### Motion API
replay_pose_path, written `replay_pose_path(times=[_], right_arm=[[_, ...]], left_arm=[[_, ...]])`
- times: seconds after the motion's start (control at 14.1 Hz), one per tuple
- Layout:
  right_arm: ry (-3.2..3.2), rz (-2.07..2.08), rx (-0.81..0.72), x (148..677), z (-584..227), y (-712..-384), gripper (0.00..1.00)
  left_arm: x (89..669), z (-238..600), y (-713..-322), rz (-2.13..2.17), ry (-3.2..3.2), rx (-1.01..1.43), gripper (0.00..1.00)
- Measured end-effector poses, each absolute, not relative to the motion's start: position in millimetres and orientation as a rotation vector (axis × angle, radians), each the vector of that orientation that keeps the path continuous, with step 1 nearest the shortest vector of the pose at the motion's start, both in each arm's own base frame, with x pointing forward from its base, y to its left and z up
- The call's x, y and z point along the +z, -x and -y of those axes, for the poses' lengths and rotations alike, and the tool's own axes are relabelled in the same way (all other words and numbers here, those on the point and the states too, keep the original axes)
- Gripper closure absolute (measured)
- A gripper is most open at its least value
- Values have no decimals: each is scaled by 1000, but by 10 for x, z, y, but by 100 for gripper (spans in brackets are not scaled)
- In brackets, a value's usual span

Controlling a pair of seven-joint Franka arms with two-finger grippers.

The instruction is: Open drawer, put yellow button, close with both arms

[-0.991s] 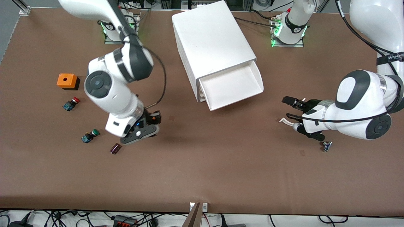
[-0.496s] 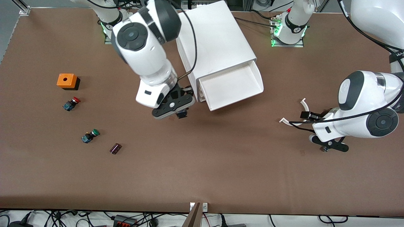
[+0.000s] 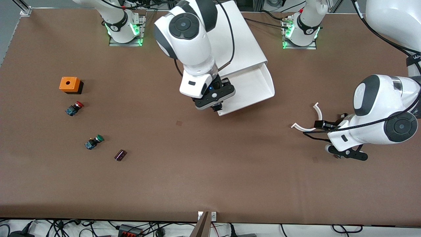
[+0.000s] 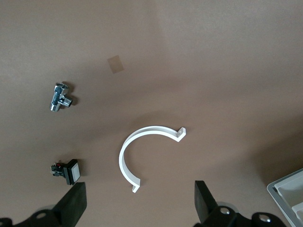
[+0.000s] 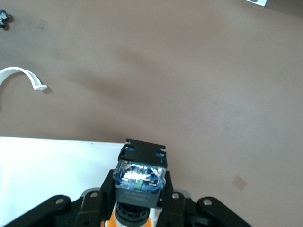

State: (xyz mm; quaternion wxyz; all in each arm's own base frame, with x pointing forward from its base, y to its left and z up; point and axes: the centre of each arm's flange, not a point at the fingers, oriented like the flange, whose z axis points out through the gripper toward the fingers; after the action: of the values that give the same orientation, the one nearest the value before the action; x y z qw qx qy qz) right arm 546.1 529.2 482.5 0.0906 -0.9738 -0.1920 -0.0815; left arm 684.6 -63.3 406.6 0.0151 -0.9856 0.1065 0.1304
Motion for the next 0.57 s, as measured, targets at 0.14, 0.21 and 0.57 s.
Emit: replay_pose_path(times=[0.14, 0.21, 0.57], right_arm=[[2887, 561, -253, 4767, -5435, -5386, 59], [2886, 569, -250, 4741, -5491, -5346, 59], [2902, 640, -199, 4389, -5798, -5107, 59]], left_arm=[[4066, 633, -6846, -330, 3067, 406, 0], [4066, 632, -6846, -330, 3067, 406, 0], [4066, 630, -6846, -329, 3067, 406, 0]])
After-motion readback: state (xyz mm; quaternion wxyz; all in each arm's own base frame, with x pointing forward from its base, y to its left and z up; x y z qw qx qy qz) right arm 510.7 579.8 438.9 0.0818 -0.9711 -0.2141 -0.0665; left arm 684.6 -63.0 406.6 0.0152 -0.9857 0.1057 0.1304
